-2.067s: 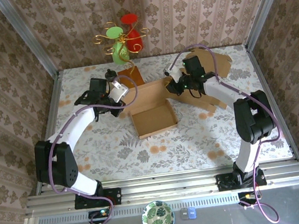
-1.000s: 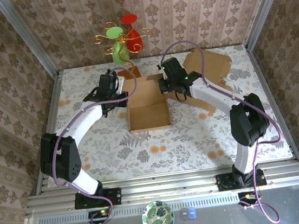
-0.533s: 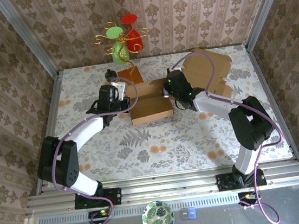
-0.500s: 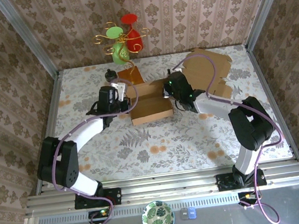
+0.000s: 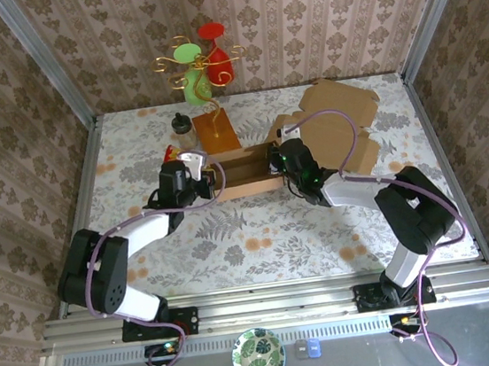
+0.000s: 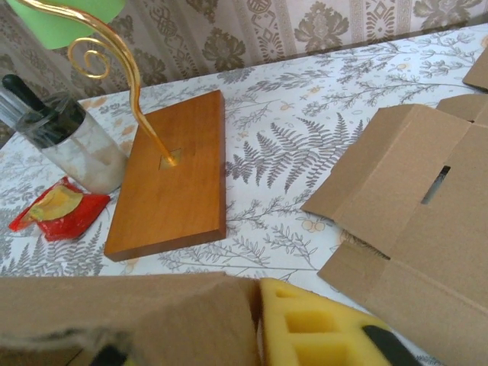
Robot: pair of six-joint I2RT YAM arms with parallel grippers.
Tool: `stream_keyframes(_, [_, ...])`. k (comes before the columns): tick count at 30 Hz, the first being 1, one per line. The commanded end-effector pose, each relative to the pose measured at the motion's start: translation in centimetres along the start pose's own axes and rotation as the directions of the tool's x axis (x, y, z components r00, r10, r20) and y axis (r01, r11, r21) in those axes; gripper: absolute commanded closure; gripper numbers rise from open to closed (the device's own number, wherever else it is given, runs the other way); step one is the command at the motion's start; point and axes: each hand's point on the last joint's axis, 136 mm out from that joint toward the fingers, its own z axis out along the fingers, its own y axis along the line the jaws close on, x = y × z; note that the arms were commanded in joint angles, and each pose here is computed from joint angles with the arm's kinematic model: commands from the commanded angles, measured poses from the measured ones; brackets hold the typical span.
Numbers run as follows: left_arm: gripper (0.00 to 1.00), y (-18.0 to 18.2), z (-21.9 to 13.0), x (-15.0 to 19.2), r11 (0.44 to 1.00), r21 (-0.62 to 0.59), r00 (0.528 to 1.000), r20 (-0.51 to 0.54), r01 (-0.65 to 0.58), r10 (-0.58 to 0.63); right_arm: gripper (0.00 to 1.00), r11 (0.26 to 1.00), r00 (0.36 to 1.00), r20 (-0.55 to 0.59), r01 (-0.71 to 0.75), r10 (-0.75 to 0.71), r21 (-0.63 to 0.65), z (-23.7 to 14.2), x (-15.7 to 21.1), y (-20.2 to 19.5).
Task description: Fold the paper box
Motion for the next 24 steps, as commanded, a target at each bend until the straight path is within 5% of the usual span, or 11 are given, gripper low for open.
stream_keyframes(1, [1.0, -2.0, -0.7, -0.5, 0.997, 0.079, 1.0, 0.023, 0.001, -0.003, 0.77, 0.998, 0.999, -0.036, -0.005, 0.003, -0.058, -1.7, -1.1, 2.6])
stream_keyframes(13, [1.0, -3.1, -1.5, 0.4, 0.996, -0.003, 0.996, -0.008, -0.086, 0.086, 0.24, 0.968, 0.932, -0.281, -0.25, 0.231, -0.033, -7.6, -0.2, 3.0])
stream_keyframes(24, [1.0, -3.6, -1.4, 0.6, 0.994, -0.022, 0.994, -0.015, -0.108, 0.108, 0.15, 0.949, 0.909, -0.292, -0.315, 0.298, -0.015, -11.1, -0.9, 2.0])
